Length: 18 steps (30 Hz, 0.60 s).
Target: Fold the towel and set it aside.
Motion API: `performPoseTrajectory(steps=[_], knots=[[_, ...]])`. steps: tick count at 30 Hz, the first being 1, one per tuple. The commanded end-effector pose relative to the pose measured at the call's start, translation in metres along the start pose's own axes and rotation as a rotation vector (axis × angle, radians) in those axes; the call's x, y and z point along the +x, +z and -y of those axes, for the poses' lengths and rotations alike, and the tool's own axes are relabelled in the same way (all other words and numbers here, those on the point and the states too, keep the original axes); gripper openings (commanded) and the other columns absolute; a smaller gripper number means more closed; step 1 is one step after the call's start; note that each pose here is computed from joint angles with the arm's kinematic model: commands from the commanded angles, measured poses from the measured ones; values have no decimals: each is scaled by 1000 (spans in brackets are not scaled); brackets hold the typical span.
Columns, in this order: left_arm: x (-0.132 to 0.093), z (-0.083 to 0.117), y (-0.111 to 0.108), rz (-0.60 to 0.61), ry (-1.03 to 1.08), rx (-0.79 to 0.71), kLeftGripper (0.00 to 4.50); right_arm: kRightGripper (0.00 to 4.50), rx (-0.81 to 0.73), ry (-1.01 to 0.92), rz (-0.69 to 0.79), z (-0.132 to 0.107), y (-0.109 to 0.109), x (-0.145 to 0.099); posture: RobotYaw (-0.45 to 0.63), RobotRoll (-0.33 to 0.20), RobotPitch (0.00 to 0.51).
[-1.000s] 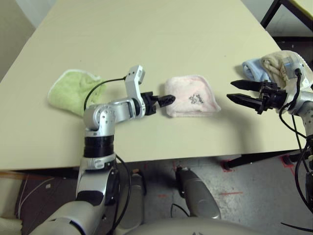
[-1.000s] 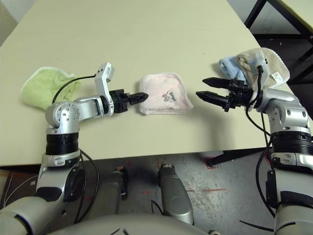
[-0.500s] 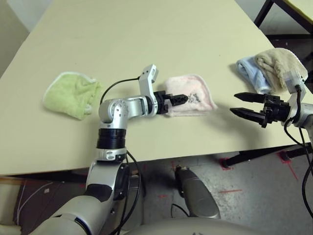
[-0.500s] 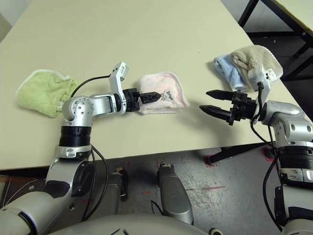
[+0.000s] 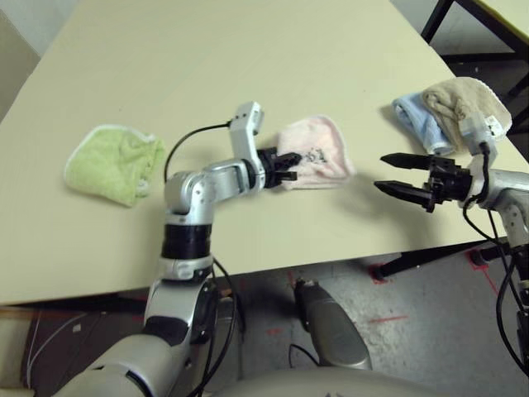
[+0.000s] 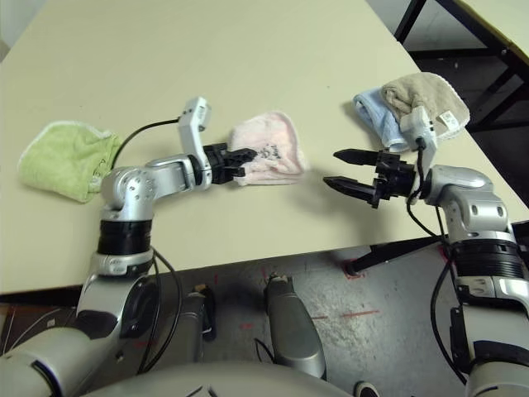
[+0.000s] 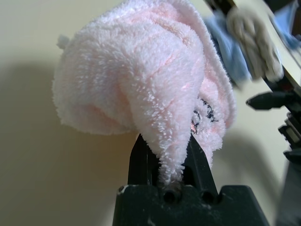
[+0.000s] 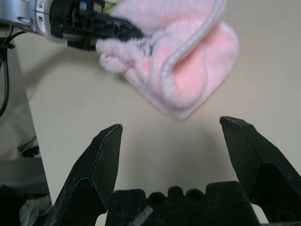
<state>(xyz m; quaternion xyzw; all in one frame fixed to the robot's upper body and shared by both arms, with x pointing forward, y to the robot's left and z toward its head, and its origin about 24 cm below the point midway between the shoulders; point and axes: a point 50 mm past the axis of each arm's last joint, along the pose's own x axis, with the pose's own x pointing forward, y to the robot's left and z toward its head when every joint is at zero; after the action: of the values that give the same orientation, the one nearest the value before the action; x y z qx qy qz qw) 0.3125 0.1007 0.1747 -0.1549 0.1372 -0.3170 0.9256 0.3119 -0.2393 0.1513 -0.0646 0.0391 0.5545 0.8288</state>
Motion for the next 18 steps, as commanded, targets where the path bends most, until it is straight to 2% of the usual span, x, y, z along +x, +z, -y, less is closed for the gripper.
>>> performPoseTrajectory(steps=[1, 7, 10, 14, 18], knots=[[-22, -4, 18, 157, 115, 14, 27, 4500, -17, 58, 4, 4, 0, 19, 59, 0, 161], [-53, -13, 52, 386, 273, 6, 27, 4500, -32, 101, 15, 10, 0, 38, 142, 0, 162], [-69, -27, 71, 509, 393, -31, 27, 4500, -36, 116, 14, 12, -2, 45, 164, 0, 160], [-81, -48, 76, 561, 519, -88, 27, 4500, -41, 132, 18, 14, -2, 51, 183, 0, 157], [-90, -64, 70, 566, 613, -153, 27, 4500, -47, 138, 17, 16, -1, 55, 190, 0, 155]])
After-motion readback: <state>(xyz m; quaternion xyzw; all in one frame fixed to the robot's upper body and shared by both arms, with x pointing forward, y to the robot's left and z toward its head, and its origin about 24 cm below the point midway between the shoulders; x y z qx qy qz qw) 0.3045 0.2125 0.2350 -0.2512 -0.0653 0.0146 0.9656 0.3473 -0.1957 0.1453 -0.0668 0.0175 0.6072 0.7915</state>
